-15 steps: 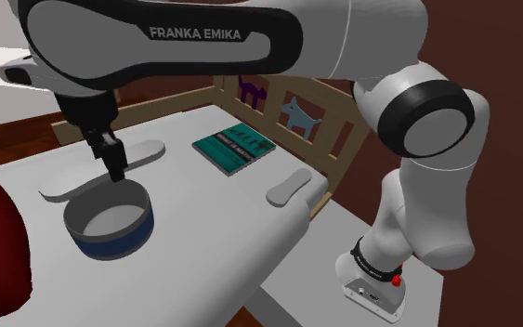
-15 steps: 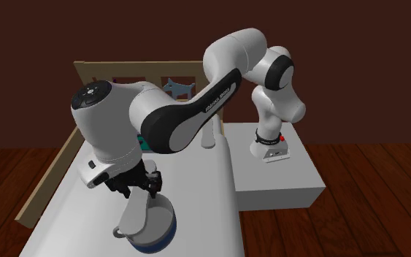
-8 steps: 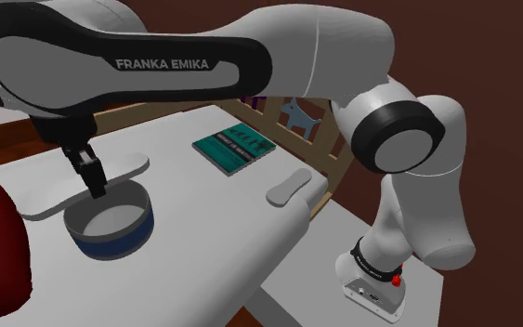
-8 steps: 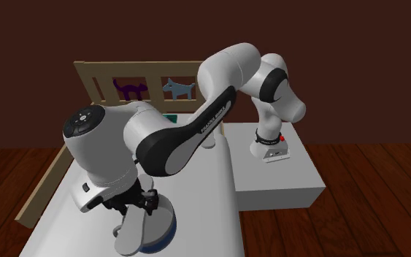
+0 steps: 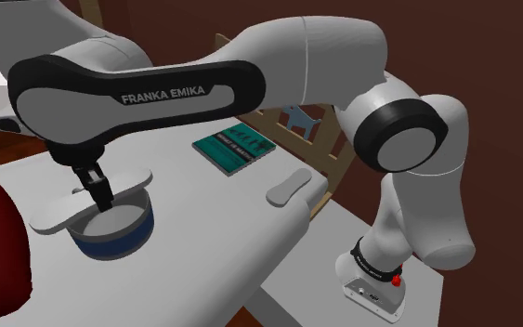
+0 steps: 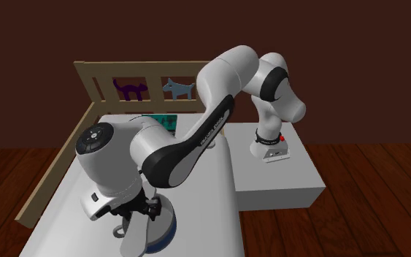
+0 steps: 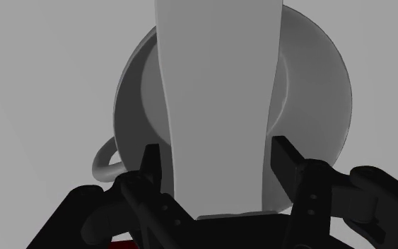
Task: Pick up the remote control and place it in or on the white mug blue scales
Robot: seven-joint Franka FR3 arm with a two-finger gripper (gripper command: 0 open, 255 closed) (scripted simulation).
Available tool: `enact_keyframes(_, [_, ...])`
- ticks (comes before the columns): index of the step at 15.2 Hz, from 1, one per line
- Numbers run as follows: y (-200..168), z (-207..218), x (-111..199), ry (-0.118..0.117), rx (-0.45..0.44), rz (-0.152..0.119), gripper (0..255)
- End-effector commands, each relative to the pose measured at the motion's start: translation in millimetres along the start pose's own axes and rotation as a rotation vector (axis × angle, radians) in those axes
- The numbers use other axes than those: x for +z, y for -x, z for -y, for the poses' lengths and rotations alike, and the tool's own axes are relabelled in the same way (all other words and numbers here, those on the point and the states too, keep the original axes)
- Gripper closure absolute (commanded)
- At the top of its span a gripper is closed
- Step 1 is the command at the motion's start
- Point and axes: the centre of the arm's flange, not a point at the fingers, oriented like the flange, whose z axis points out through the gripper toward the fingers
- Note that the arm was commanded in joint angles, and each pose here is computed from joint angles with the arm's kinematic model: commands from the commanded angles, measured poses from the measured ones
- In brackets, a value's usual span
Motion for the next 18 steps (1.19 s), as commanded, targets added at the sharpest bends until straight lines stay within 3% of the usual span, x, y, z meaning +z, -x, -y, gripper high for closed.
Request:
enact_keyframes(1, [0,-1,7,0.001,0.0,-0.001,255])
enact_keyframes(8, [0,-1,7,0.001,0.0,-0.001,255])
enact_keyframes(9, [0,-1,7,0.001,0.0,-0.001,0])
enact_keyframes(14, [0,-1,7,0.001,0.0,-0.001,0])
enact_keyframes(18, [0,-1,-43,0.001,0.0,-0.001,0])
